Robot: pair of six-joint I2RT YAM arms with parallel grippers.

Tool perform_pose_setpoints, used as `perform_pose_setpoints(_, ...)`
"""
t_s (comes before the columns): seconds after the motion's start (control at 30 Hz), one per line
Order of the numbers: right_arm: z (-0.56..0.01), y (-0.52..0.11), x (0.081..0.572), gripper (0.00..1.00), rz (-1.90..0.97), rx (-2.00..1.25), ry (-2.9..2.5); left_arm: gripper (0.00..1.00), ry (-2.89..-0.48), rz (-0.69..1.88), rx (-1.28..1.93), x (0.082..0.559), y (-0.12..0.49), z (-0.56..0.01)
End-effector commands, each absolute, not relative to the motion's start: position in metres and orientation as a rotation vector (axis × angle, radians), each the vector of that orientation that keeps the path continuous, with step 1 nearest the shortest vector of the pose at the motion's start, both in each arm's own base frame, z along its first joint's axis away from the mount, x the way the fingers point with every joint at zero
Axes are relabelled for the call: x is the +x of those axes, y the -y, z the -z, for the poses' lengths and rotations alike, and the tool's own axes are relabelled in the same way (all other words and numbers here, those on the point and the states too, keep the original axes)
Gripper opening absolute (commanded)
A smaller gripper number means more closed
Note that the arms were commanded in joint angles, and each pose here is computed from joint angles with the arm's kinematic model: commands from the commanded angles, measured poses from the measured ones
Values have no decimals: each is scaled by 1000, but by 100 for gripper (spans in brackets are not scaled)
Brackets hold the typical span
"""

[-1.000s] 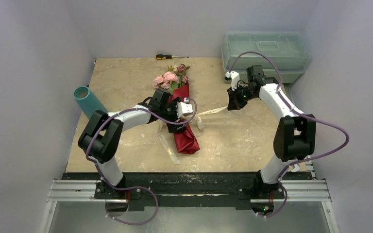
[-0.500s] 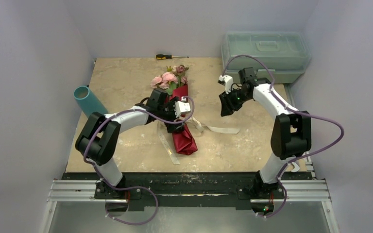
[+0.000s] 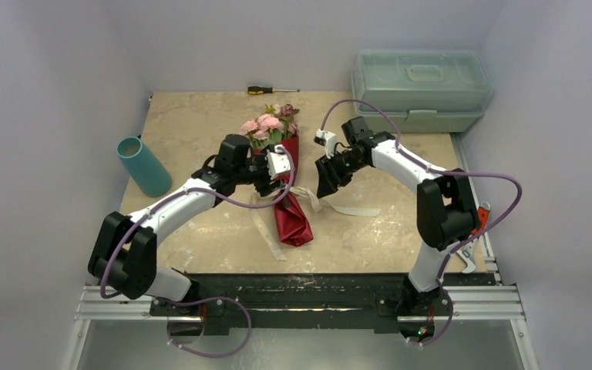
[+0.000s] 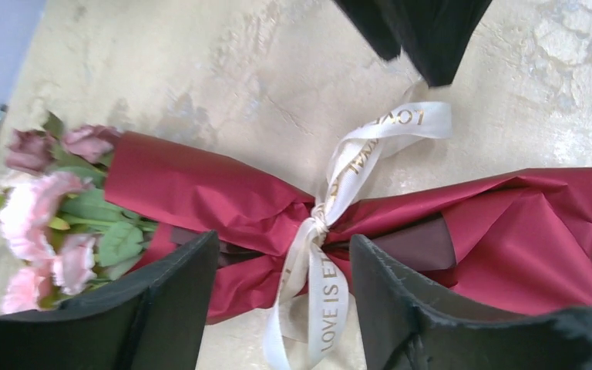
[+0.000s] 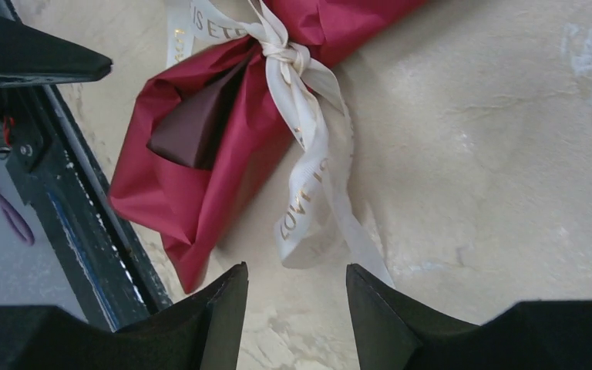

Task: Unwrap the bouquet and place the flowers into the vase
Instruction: Untie the ribbon from the wrapping paper.

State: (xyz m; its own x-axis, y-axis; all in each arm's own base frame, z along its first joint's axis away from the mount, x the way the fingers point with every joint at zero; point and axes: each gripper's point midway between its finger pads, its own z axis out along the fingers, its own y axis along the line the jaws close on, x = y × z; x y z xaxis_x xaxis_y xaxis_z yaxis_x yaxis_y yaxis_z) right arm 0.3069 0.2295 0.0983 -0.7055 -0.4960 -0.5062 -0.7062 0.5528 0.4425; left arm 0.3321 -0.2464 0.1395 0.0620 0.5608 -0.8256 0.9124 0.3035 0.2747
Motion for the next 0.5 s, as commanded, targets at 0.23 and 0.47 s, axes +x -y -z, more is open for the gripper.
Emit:
perform_pose_setpoints(0.23,-83,-269,303,50,-1077,-941,-2495,26,-1331,359,1619,305,276,-141)
perform_pose_setpoints(0.47,-69,-272,309,31,-1077,-924,-2520,24,-1239,339,1744,298,290,-119)
